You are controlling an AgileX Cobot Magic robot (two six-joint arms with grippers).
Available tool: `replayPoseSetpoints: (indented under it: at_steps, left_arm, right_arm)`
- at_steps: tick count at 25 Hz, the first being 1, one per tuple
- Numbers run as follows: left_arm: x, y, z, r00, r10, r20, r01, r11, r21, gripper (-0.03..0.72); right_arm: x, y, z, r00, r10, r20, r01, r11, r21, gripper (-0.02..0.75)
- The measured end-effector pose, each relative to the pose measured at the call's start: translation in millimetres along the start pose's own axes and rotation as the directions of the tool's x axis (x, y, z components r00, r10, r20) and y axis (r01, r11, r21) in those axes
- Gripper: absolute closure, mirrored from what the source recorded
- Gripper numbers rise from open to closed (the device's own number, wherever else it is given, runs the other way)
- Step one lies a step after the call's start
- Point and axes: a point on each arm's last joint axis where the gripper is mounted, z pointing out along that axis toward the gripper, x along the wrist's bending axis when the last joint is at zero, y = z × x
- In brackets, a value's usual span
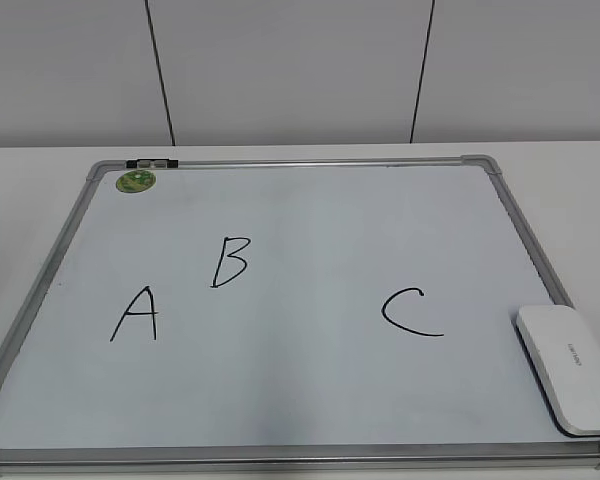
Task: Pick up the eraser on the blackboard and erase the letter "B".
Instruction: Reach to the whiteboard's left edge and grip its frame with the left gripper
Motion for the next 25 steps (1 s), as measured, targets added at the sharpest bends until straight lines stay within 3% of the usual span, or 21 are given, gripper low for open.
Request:
replayPoseSetpoints:
  at_steps: [10, 13, 19, 25]
  left_arm:
    - [7.0, 57, 97, 1.0, -0.023, 0.004, 0.021, 0.971, 0.239, 0.1]
    - [9.3, 66, 127, 1.0, -0.027, 0.0, 0.026, 0.962, 0.271, 0.1]
    - [12.8, 69, 179, 0.999, -0.036, -0.003, 0.034, 0.936, 0.349, 0.104]
    - [14.6, 62, 228, 0.998, -0.061, 0.0, 0.055, 0.896, 0.441, 0.183]
  right_arm:
    - [0, 0, 0, 1.0, 0.0, 0.0, 0.0, 1.0, 0.0, 0.148]
    - [0, 0, 0, 1.0, 0.0, 0.0, 0.0, 1.0, 0.0, 0.148]
    - [0, 0, 0, 1.0, 0.0, 0.0, 0.0, 1.0, 0.0, 0.148]
    - [0, 0, 0, 1.0, 0.0, 0.0, 0.0, 1.0, 0.0, 0.148]
